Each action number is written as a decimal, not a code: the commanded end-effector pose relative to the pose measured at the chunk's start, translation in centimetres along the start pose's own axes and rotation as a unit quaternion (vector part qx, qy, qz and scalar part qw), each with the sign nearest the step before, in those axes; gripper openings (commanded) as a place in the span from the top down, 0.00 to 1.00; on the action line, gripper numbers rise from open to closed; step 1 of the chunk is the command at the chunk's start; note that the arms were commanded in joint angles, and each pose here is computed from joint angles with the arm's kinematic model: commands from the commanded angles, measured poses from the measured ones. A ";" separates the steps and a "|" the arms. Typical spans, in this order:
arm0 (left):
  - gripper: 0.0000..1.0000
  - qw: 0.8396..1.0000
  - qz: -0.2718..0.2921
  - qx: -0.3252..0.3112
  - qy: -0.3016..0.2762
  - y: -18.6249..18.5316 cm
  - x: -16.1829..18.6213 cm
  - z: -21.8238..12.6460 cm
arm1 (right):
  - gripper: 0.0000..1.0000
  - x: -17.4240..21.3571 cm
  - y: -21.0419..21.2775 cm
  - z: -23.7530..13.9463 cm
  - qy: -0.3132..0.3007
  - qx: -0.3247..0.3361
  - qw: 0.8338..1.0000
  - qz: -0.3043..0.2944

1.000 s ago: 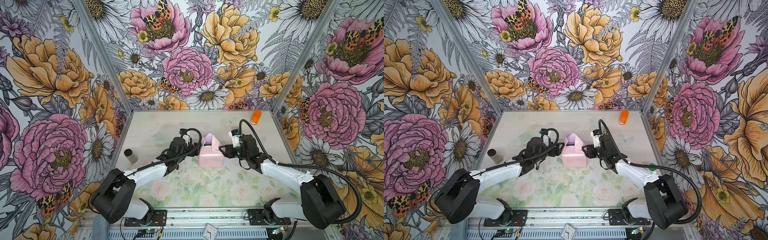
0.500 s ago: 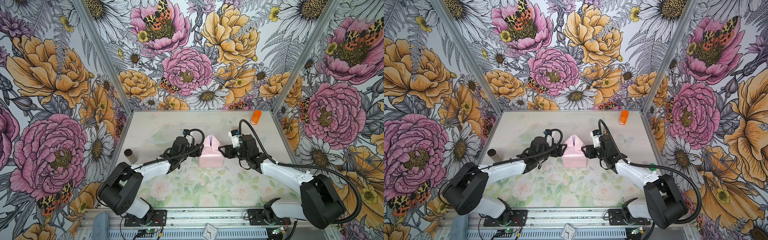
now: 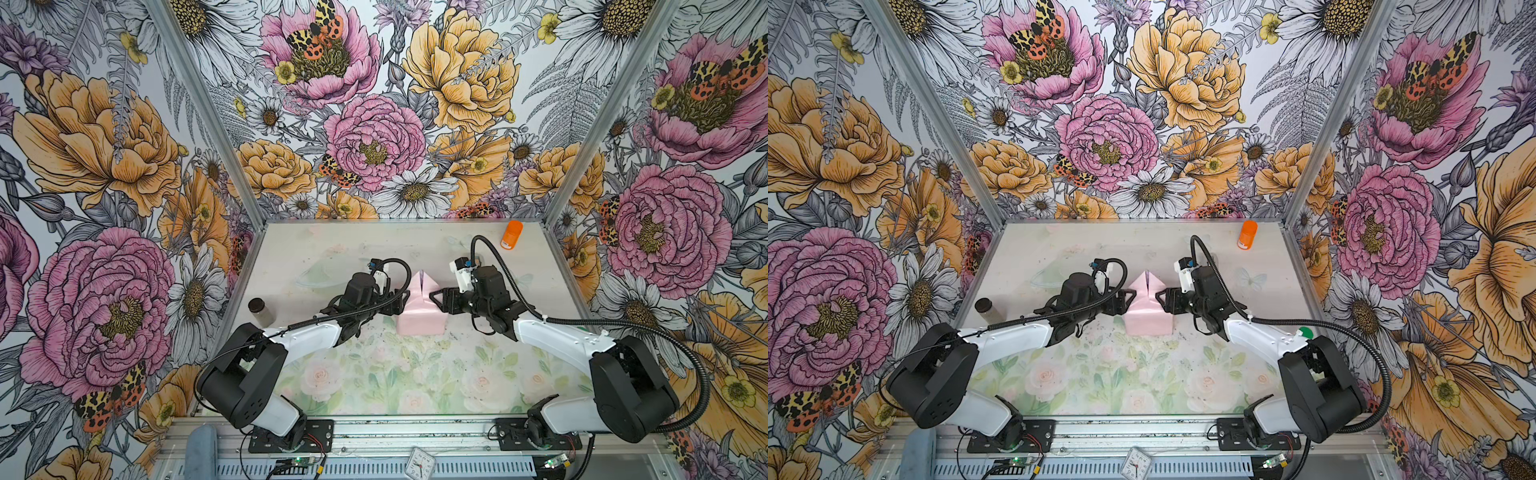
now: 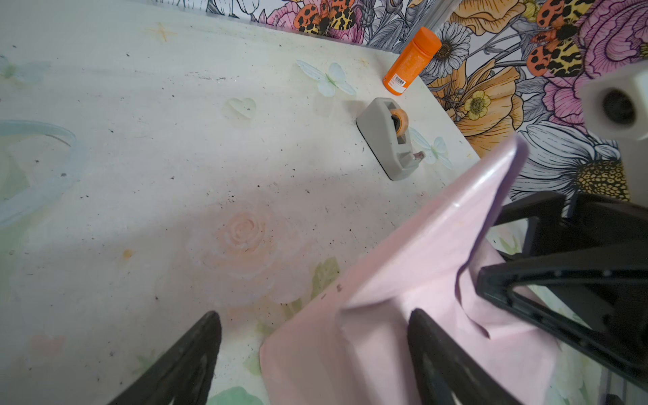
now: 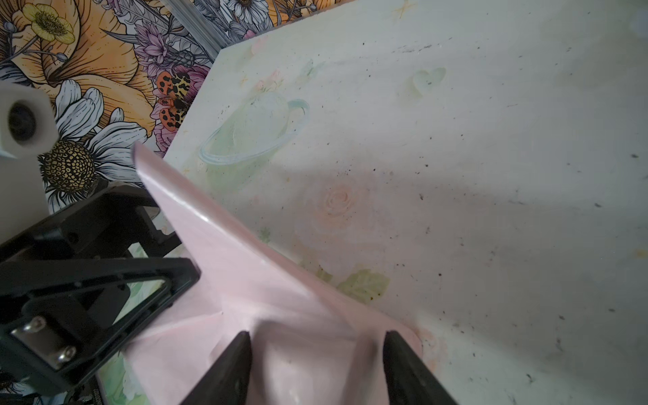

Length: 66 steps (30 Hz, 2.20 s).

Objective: Wrap the gift box in paper

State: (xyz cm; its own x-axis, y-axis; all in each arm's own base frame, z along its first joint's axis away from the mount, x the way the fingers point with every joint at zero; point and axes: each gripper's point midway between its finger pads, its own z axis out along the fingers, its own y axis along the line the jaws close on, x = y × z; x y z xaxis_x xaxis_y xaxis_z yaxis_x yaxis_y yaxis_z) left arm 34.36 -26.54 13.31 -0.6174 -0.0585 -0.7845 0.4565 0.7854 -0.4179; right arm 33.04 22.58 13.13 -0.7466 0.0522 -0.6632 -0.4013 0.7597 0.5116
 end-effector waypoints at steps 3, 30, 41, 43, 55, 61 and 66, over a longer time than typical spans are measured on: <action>0.18 0.999 0.032 0.031 0.010 -0.1 -0.6 0.7 | 0.42 0.2 0.4 0.4 0.012 -0.011 1.000 0.003; 0.20 0.995 0.058 0.023 0.079 1.2 3.6 1.8 | 0.28 -1.4 3.6 2.1 0.010 -0.078 0.997 0.026; 0.20 0.995 0.059 0.021 0.077 1.2 3.3 1.7 | 0.21 -0.8 3.2 2.0 0.024 -0.048 0.999 -0.004; 0.20 0.995 0.062 0.037 0.064 0.4 2.5 1.5 | 0.21 -0.3 2.4 2.2 0.036 -0.026 0.999 -0.014; 0.20 0.991 0.077 0.108 -0.033 -2.1 -4.2 -0.4 | 0.25 1.2 0.6 3.2 0.060 0.004 0.998 -0.023; 0.19 0.992 0.078 0.059 -0.080 -0.9 -7.7 -2.4 | 0.26 1.3 0.5 3.2 0.061 0.007 0.998 -0.026; 0.19 0.996 0.052 -0.011 -0.074 2.9 -8.7 -1.6 | 0.26 1.3 0.5 3.1 0.059 0.006 0.998 -0.028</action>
State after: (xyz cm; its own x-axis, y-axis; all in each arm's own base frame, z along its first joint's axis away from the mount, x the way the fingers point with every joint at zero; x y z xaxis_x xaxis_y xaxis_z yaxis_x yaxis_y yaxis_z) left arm 38.23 -24.60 20.62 -0.4466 -0.0626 -0.8926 0.5790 0.7403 -0.3416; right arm 34.25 25.22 12.74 -0.7560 -0.0180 -0.6544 -0.4452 0.7470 0.4938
